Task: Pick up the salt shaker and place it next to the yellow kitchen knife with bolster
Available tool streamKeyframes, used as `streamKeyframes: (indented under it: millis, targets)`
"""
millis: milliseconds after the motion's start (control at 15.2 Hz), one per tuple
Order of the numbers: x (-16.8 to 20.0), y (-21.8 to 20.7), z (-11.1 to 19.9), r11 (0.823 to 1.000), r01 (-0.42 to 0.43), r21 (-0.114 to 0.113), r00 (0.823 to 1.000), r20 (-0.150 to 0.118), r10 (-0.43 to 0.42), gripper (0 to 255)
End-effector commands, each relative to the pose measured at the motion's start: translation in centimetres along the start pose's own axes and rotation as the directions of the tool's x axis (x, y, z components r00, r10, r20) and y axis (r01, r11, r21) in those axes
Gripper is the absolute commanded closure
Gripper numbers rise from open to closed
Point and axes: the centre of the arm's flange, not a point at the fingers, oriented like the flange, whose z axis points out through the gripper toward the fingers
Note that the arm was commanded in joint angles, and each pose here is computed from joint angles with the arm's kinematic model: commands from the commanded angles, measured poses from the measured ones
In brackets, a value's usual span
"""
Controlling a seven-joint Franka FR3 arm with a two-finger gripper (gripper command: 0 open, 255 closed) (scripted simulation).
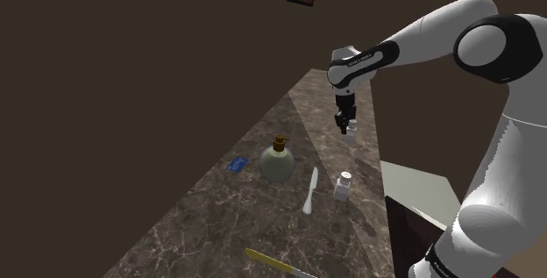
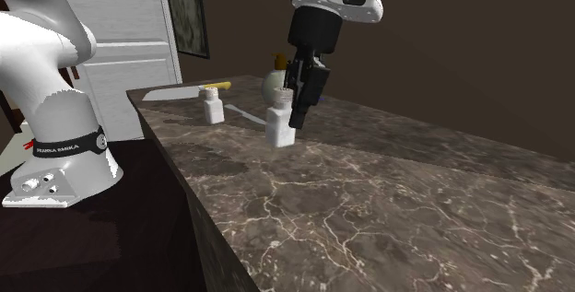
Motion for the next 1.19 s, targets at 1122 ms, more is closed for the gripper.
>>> streamKeyframes:
  millis: [1122]
  targets:
    - [-2.7, 0.9, -9.7, 1.0, 0.0, 0.0, 1.0, 0.0, 0.0, 255]
